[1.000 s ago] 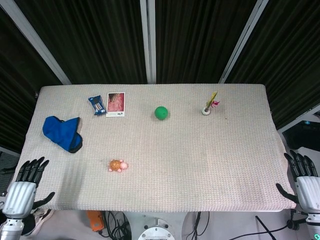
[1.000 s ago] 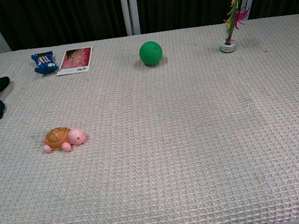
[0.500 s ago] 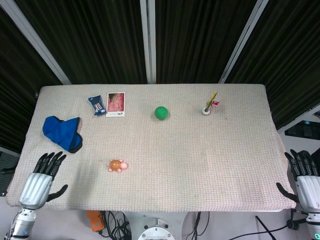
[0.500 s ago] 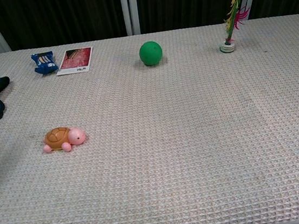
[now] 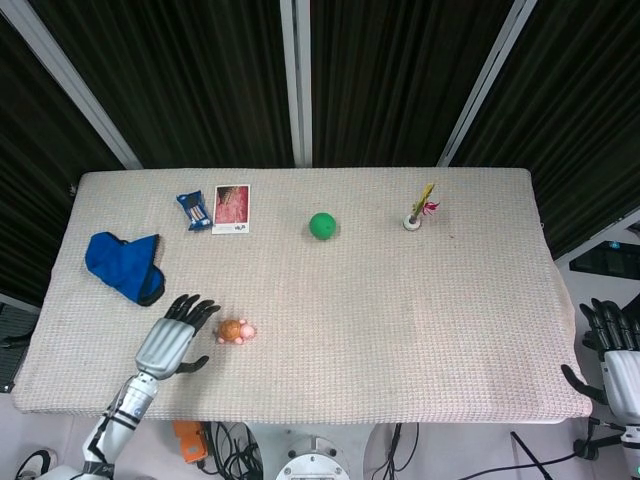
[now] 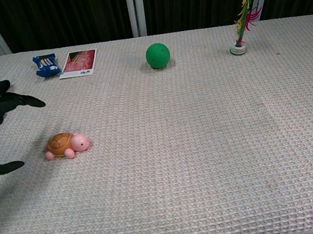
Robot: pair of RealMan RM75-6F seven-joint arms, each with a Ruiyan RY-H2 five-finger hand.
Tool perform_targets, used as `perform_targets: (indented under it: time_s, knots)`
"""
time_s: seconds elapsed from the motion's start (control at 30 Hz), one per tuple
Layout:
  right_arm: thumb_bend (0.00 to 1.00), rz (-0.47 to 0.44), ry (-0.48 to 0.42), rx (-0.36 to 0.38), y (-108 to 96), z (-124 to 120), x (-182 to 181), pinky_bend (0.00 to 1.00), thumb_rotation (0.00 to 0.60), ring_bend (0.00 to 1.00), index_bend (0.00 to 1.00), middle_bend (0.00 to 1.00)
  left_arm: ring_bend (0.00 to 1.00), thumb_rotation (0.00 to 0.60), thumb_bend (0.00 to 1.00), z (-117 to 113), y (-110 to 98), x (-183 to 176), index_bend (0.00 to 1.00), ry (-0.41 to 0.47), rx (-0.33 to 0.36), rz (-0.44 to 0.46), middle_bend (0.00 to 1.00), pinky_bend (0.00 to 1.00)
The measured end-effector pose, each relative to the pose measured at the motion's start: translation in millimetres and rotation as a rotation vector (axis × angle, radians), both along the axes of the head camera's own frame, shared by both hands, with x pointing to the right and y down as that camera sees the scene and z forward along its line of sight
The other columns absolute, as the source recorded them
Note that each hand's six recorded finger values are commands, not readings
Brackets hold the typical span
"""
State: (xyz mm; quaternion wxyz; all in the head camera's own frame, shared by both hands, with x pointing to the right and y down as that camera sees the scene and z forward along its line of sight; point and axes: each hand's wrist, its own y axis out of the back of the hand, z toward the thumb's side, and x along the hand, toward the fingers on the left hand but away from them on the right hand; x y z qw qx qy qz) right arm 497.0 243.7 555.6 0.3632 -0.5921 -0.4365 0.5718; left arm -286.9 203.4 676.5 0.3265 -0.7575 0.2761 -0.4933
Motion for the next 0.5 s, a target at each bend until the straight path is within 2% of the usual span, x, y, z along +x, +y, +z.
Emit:
perform_targets:
  time_s: [0.27, 0.5]
  knots:
    - [0.15, 0.013, -0.001, -0.006, 1, 0, 8, 0.00, 0.600, 0.00, 0.00, 0.00, 0.00, 0.600, 0.26, 23, 4, 18, 0.17, -0.004, -0.067, -0.002, 0.18, 0.00]
    - [0.16, 0.023, 0.003, -0.010, 1, 1, 12, 0.00, 0.600, 0.00, 0.00, 0.00, 0.00, 0.600, 0.29, 32, 0, 26, 0.24, -0.012, -0.057, 0.003, 0.25, 0.00]
